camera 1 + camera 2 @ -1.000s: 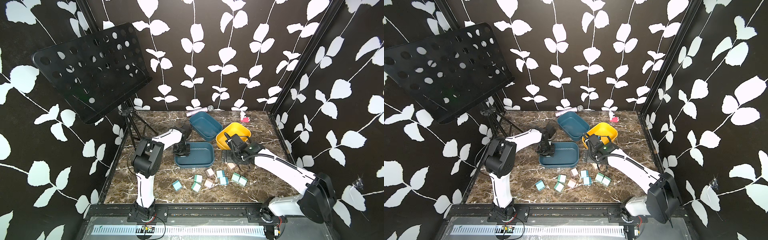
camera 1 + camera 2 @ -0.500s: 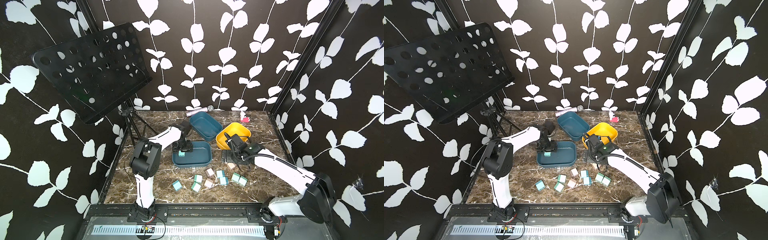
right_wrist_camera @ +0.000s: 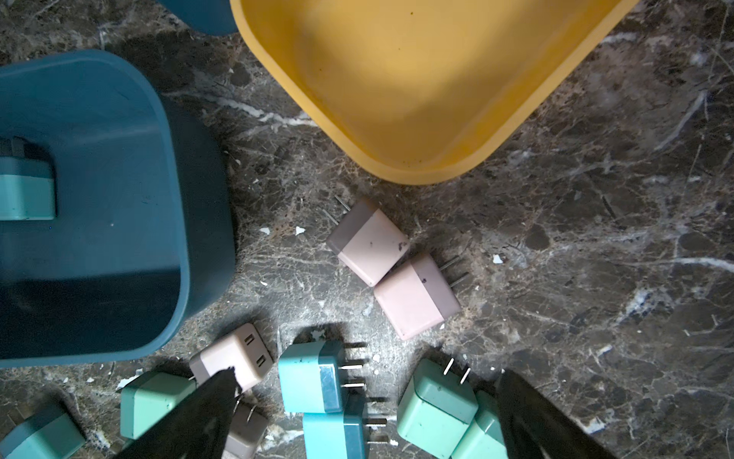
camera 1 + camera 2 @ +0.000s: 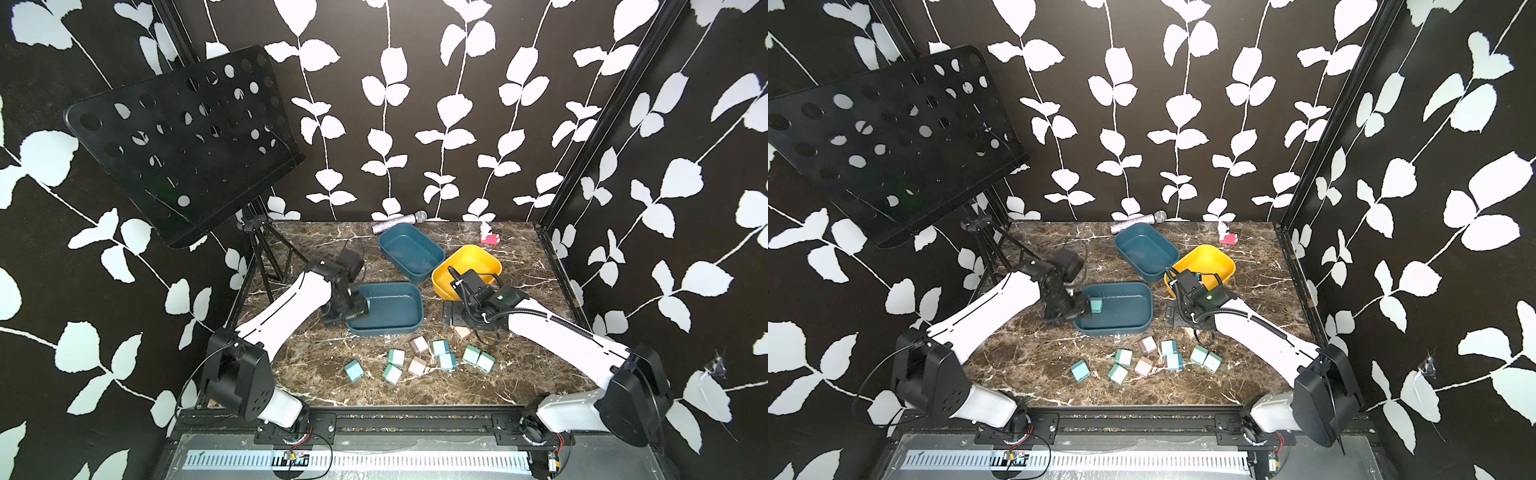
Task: Place the plugs by color into the storage box
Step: Place the plug in the storage box, then pick up the plug from the center of the board.
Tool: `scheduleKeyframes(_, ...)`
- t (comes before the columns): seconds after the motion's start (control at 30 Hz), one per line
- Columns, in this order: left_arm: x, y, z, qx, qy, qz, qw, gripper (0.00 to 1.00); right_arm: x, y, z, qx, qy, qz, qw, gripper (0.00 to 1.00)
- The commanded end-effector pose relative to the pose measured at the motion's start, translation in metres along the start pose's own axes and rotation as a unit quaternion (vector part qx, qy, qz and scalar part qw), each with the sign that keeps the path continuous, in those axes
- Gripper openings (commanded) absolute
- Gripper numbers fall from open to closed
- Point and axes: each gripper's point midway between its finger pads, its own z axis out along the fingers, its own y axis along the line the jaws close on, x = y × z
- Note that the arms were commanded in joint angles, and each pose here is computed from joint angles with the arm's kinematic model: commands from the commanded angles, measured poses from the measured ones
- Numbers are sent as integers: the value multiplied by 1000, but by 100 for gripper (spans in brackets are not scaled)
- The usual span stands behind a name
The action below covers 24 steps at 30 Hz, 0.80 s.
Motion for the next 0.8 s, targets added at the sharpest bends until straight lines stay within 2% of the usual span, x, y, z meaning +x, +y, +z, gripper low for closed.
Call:
scheduleKeyframes(0.0, 37, 14, 6, 5, 46, -61, 997, 80, 6, 1, 6, -1, 11, -6, 1000, 99)
scheduleKeyframes(0.2, 72, 16, 30, 11, 92, -77, 993, 79, 15, 2, 15, -7, 23, 4, 1000, 99)
scheduleKeyframes(0.37, 100, 19, 47, -24, 162, -68, 984, 79, 16, 5, 22, -3, 35, -3, 999, 99)
scheduleKeyframes(0.53, 105, 12, 72, -21, 179, -71, 981, 79, 16, 6, 23, -4, 37, -5, 999, 99)
scheduleKeyframes(0.67, 98, 10, 90, -28, 173, -74, 982, 77, 20, 4, 23, -1, 41, -8, 999, 99)
scheduleKeyframes(0.77, 94, 12, 100, -40, 170, -70, 982, 71, 22, 2, 20, 1, 41, -10, 999, 99)
